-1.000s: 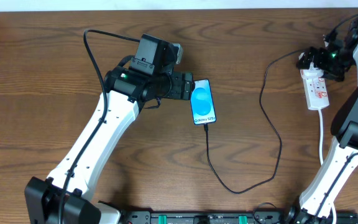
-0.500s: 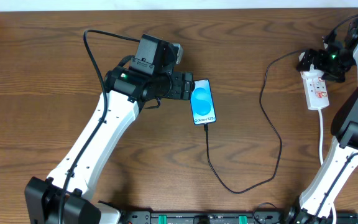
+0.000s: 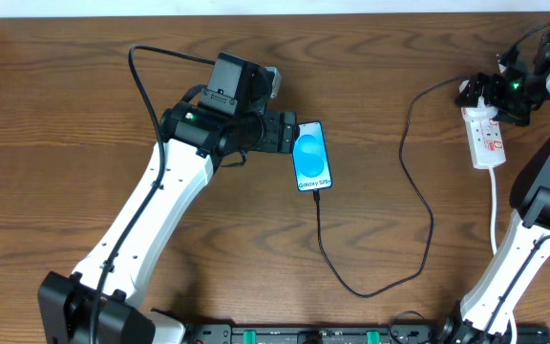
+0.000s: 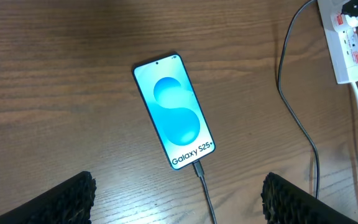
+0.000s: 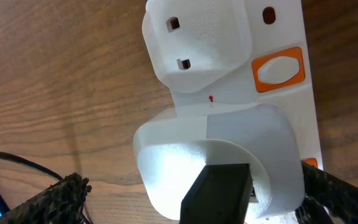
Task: Plug charger to phone and switch on socket
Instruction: 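Press the orange rocker switch beside the charger with the right gripper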
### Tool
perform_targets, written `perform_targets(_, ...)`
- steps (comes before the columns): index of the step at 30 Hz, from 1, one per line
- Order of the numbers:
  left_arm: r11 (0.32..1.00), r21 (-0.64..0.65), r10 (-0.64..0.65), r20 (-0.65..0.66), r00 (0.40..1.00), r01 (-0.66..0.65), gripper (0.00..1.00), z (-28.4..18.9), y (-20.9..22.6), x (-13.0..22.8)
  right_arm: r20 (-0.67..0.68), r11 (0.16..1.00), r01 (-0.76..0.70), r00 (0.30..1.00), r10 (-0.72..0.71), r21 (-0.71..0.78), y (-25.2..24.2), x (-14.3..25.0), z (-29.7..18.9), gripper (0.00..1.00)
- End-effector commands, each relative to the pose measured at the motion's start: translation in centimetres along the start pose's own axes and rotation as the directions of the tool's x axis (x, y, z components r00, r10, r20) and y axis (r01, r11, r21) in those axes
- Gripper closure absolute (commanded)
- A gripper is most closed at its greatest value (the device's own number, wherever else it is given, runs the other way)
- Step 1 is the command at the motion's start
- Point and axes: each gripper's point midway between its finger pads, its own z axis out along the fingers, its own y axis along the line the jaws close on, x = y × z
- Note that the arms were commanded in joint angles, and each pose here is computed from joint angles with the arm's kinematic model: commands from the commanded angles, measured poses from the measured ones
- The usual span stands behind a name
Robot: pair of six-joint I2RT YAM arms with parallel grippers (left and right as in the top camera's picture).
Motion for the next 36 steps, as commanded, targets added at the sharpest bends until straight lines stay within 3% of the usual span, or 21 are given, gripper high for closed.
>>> perform_targets(1, 1.000, -0.011, 0.021, 0.020, 1.000, -0.021, 0.14, -0.5, 0.2, -0.5, -0.034, 0.995, -0.007, 0.999, 0.003, -0.100, 2.3, 0.7, 0.6, 0.01)
perform_targets(18, 1.000, -0.011, 0.021, 0.020, 1.000, -0.021, 0.14, -0.5, 0.2, -0.5, -0.035, 0.995, -0.007, 0.999, 0.003, -0.096, 2.3, 0.7, 0.6, 0.02)
perform_targets(28, 1.000, -0.011, 0.021, 0.021, 1.000, -0.021, 0.14, -0.5, 0.2, -0.5, -0.037, 0.998, -0.050, 0.998, 0.051, 0.032, -0.4, 0.8, -0.4, 0.02)
perform_targets(36, 1.000, -0.011, 0.021, 0.021, 1.000, -0.021, 0.14, -0.5, 0.2, -0.5, 0.019, 0.997, -0.061, 0.998, 0.060, 0.047, -1.3, -0.6, -2.8, 0.02)
